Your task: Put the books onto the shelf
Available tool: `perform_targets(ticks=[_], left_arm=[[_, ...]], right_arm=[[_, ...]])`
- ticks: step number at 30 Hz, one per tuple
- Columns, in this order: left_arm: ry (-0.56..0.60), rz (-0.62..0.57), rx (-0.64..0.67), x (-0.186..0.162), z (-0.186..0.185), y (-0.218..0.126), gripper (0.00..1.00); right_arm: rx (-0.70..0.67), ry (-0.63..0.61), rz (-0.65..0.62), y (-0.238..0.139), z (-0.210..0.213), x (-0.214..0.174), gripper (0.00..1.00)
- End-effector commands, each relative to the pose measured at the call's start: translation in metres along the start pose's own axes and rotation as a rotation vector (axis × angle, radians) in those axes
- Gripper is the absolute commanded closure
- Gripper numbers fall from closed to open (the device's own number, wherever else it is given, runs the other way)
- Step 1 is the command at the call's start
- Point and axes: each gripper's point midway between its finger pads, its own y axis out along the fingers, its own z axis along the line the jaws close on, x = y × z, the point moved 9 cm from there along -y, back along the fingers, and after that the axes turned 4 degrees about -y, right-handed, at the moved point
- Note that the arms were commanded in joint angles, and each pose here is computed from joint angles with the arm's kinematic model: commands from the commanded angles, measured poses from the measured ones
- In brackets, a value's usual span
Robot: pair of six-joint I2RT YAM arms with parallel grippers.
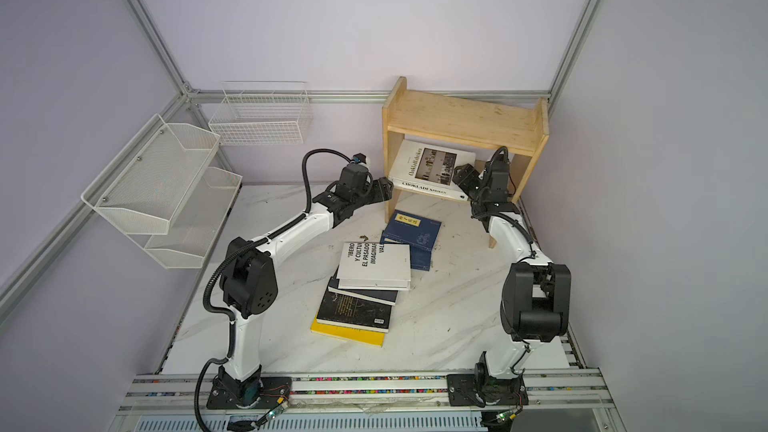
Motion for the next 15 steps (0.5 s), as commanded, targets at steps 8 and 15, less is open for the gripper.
perform_targets(ticks=[8, 15], left_arm=[[-0.057, -0.073, -0.043, 0.027, -0.013, -0.013, 0.22], [-0.083, -0.054, -0.014, 0.016, -0.002, -0.038, 0.15]], right_arm=[[0.055, 0.003, 0.084, 0.012, 0.013, -0.017, 0.24], [-0.025, -0.048, -0.001, -0.011, 0.018, -0.004, 0.11]])
